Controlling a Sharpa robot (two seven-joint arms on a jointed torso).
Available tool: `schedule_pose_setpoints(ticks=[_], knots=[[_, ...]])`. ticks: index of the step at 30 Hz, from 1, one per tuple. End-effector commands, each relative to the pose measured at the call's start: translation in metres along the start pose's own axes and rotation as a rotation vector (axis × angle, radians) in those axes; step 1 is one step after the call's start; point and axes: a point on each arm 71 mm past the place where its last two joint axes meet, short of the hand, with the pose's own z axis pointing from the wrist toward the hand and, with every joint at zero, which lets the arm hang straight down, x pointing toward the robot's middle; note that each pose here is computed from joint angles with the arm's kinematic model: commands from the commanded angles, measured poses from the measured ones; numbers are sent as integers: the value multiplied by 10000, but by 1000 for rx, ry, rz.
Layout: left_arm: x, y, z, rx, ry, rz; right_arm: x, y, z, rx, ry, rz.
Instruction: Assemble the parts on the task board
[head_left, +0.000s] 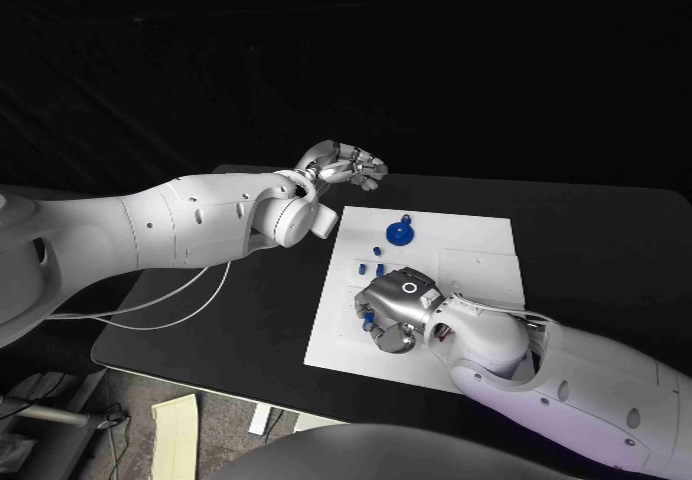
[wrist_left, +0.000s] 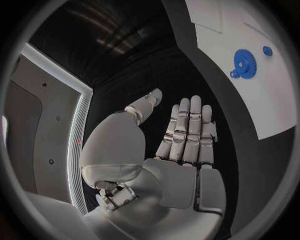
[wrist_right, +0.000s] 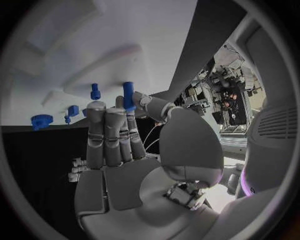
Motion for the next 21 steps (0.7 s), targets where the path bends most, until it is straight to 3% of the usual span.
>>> schedule_pose_setpoints(ticks=[1,13,21], knots=[[14,-20,7,7,11,-8,68,9,-7,-4,42,0],[15,-19,8,6,13,-9,98,-7,-6,-5,67,69],[13,-19,6,6,13,-9,87,-29,-14,0,42,100]])
